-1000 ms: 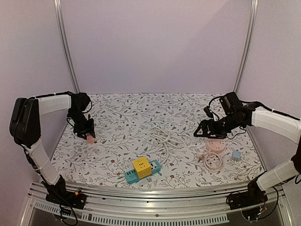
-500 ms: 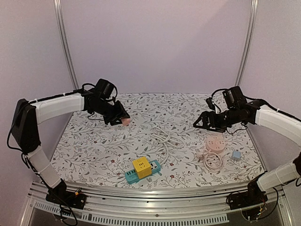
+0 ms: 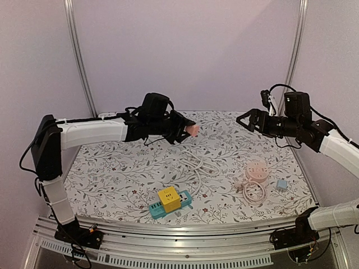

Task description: Insert the plug

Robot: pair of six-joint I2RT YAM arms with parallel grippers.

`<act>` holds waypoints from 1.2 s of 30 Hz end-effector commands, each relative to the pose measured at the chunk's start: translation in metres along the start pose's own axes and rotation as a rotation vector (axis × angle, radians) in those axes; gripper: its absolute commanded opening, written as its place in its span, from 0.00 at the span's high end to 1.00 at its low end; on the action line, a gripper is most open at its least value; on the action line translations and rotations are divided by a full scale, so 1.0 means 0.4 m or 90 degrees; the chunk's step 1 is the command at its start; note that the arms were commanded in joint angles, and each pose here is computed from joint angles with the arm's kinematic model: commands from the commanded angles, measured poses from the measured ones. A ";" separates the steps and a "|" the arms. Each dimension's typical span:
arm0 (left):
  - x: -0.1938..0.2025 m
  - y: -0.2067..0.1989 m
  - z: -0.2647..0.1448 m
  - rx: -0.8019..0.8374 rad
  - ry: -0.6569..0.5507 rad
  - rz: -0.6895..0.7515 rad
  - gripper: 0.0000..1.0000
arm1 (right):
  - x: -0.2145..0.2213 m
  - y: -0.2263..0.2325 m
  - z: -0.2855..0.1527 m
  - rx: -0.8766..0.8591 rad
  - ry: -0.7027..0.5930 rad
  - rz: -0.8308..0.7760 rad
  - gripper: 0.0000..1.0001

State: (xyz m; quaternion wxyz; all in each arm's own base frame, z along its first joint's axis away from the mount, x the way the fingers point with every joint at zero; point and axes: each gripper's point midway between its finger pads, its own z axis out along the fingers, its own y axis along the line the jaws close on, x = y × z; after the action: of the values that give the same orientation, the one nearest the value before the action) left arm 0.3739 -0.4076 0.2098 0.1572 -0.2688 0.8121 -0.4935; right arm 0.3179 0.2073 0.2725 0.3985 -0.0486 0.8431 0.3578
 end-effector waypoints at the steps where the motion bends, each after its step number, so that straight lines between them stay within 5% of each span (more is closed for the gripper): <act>1: 0.044 -0.075 0.035 0.082 -0.016 -0.123 1.00 | -0.069 0.015 -0.035 0.005 -0.102 -0.006 0.01; 18: 0.161 -0.208 0.090 0.169 0.028 -0.173 1.00 | -0.037 0.065 -0.039 -0.074 -0.103 -0.105 0.01; 25: 0.224 -0.196 0.136 0.160 0.135 -0.225 1.00 | 0.007 0.104 -0.037 -0.135 -0.044 -0.177 0.01; 36: 0.255 -0.156 0.126 0.086 0.110 -0.253 1.00 | 0.021 0.061 0.000 -0.080 -0.011 -0.187 0.01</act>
State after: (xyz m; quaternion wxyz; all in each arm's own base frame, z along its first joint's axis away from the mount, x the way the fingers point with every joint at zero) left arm 0.3492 -0.5199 0.2295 0.0251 -0.3582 0.7246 -0.5883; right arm 0.2980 0.2304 0.2795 0.4410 -0.1907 0.7918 0.3771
